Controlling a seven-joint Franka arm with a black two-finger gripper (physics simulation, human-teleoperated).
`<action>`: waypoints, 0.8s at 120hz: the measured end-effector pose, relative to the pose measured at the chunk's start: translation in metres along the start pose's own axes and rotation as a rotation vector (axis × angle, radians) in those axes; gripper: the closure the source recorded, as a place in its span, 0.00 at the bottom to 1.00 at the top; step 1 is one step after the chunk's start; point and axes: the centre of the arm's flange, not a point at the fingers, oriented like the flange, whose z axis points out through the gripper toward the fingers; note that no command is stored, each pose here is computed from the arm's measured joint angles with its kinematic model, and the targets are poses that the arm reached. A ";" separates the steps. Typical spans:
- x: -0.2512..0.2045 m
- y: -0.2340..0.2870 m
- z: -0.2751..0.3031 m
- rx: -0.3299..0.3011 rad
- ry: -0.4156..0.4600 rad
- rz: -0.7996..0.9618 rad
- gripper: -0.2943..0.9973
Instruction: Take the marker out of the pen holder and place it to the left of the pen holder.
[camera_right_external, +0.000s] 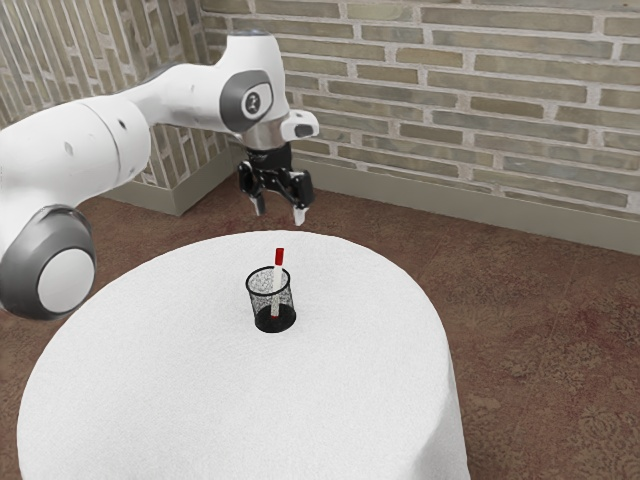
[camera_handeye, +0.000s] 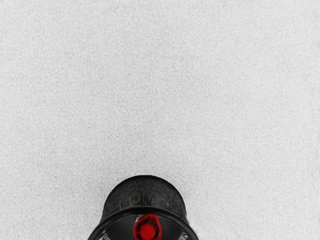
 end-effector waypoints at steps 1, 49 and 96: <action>0.001 0.002 0.001 -0.003 0.001 0.005 0.24; 0.000 0.003 0.047 0.083 -0.150 0.069 0.24; 0.001 0.014 0.088 0.054 -0.231 0.110 0.29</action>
